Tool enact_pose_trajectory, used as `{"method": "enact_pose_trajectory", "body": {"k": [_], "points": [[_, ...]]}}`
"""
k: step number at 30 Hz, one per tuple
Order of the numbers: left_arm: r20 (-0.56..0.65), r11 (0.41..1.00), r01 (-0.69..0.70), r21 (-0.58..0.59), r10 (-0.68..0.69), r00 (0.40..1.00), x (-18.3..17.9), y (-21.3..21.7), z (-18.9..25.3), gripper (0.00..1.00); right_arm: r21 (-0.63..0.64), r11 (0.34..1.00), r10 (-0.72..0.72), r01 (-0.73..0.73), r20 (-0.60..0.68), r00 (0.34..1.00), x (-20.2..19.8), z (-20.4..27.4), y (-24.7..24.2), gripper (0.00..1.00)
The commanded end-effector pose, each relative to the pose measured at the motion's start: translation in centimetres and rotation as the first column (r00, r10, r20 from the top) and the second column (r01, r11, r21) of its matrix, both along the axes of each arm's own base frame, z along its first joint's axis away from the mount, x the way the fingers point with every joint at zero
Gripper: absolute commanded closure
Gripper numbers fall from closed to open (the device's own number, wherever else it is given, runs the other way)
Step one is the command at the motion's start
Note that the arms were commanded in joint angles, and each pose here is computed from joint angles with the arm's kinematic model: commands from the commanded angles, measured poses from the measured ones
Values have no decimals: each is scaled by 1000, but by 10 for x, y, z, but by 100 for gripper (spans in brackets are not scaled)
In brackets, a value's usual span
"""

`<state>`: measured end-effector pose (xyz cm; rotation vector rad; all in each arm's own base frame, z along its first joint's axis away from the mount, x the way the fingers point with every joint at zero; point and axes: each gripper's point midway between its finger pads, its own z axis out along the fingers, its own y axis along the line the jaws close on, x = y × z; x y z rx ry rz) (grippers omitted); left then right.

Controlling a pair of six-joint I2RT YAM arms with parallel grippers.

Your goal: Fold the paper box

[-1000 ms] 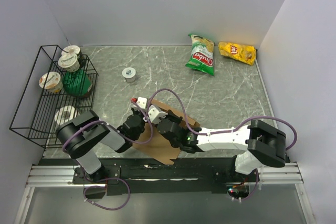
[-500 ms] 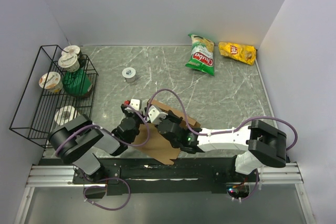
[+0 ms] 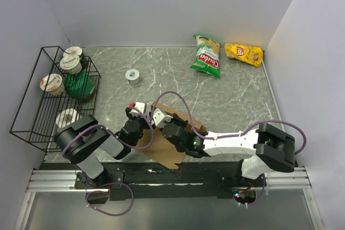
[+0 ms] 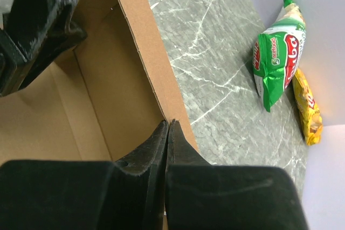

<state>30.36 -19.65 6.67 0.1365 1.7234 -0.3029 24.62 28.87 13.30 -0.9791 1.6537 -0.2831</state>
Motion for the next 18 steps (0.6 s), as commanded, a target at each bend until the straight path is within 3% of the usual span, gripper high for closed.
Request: {"method": "enact_pose_trajectory", "body": {"k": [1, 18], "points": [[27, 998, 49, -50, -48, 998, 8, -16, 8, 16, -211, 975, 26, -66, -190, 982, -31, -72, -35, 100], [40, 996, 21, -85, -18, 999, 28, -14, 7, 37, -214, 974, 30, -73, -199, 980, -32, -75, -34, 100]]}}
